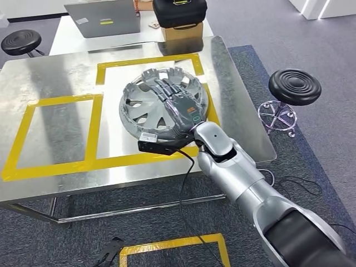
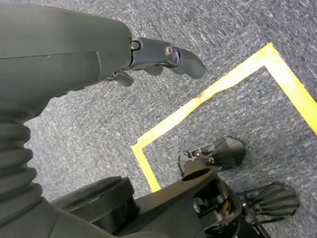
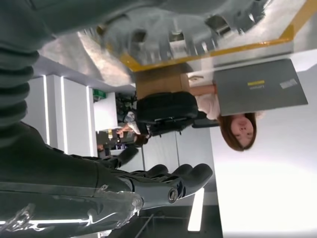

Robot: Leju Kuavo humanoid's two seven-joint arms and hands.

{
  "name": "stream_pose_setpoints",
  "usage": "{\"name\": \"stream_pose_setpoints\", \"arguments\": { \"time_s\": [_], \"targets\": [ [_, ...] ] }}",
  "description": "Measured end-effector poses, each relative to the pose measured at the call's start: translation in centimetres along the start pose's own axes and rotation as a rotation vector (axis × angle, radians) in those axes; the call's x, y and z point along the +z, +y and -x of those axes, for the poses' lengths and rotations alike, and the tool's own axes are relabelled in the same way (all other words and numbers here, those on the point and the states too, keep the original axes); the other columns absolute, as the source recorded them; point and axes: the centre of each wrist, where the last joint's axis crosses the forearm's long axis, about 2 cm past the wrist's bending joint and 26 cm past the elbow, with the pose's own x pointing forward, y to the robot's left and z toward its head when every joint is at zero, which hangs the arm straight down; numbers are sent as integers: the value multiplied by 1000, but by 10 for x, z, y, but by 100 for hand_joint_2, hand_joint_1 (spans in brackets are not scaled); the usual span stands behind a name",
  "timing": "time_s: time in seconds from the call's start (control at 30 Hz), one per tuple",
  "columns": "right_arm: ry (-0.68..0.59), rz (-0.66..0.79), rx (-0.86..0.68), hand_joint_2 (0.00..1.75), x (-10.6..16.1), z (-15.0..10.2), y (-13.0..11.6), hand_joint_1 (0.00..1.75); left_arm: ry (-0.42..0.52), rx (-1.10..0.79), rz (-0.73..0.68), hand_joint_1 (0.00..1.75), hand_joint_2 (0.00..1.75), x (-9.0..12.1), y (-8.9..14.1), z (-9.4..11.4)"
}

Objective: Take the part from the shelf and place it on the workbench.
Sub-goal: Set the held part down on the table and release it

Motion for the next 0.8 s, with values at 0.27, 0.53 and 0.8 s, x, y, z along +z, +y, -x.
{"name": "stream_pose_setpoints", "arguments": {
  "time_s": [0.27, 0.53, 0.8],
  "targets": [
    [-42, 79, 29, 0, -23, -7, -32, 0, 0, 0, -9, 0, 0, -1, 2, -5],
    [-63, 118, 25, 0, -26, -12, -39, 0, 1, -10, -20, 0, 0, -1, 3, -5],
    [-75, 135, 6, 0, -24, -16, -38, 0, 8, -11, -36, 0, 0, -1, 3, -5]
  ]
}}
